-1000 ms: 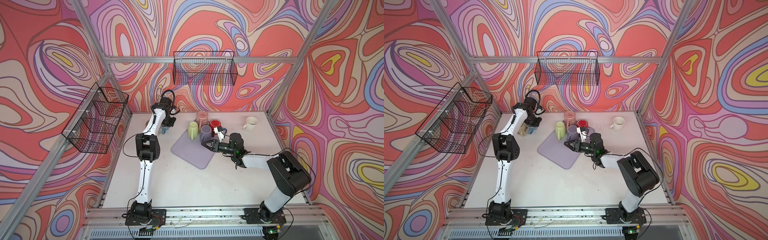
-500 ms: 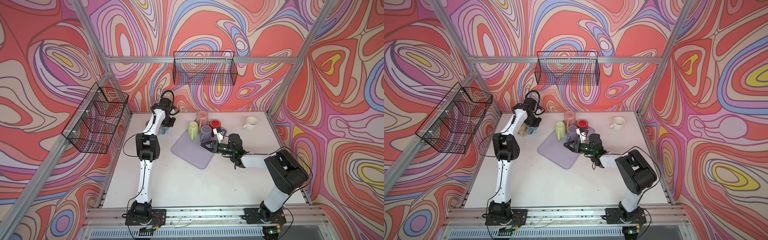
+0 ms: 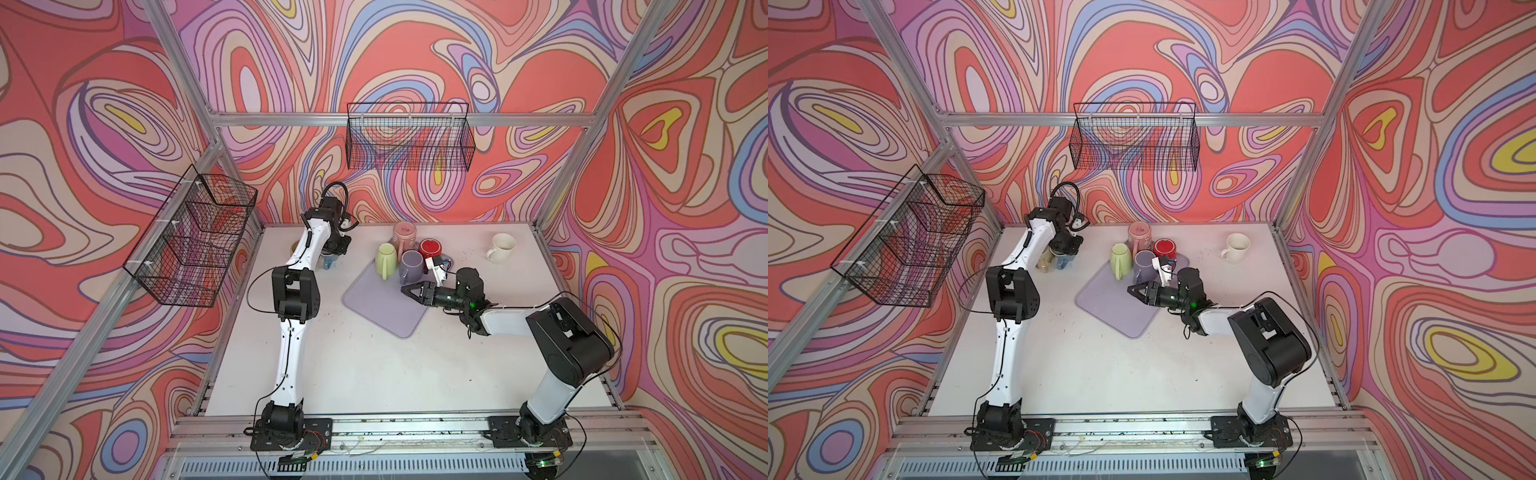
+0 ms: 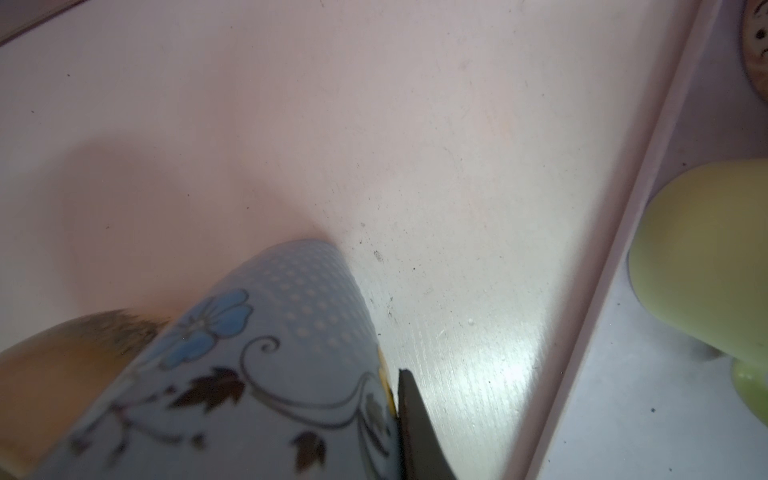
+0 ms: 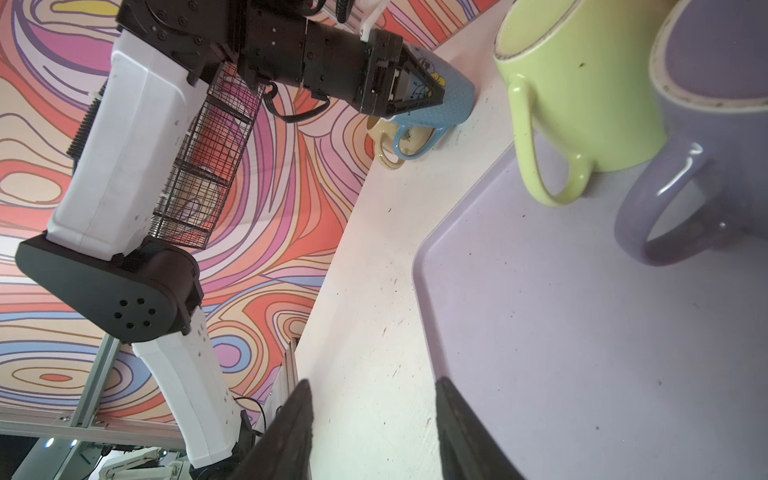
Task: Turn the mug right side up
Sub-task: 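Lower the blue mug upright onto the table and open the left gripper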
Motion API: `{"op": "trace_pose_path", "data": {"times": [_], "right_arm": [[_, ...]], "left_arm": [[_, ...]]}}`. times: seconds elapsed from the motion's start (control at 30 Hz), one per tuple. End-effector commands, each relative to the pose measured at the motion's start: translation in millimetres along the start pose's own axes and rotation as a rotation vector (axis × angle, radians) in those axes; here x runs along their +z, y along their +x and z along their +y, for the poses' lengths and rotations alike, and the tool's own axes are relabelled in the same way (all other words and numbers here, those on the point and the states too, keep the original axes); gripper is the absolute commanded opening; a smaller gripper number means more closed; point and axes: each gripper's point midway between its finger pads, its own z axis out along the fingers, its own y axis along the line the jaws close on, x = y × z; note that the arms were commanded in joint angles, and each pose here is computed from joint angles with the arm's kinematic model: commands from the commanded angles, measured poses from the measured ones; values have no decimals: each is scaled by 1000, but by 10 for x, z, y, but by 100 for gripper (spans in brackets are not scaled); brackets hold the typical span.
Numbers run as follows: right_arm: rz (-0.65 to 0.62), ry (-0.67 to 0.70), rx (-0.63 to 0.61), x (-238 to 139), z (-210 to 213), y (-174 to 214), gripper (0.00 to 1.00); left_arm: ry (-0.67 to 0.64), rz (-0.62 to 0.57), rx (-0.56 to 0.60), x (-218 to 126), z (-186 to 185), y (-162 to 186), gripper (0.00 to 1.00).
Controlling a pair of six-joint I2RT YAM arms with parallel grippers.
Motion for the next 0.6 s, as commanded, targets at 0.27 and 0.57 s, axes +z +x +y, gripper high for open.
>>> {"op": "trace_pose_path", "data": {"times": [0.27,0.57], "right_arm": [[-11,-21,-12,46,47,-58,49],[-14,-23,-11,45,53,-68,48]], "left_arm": [[-32,-41,-1,-55,96,-103,17],[-39,-87,-9,-198,108,-204,20]]}}
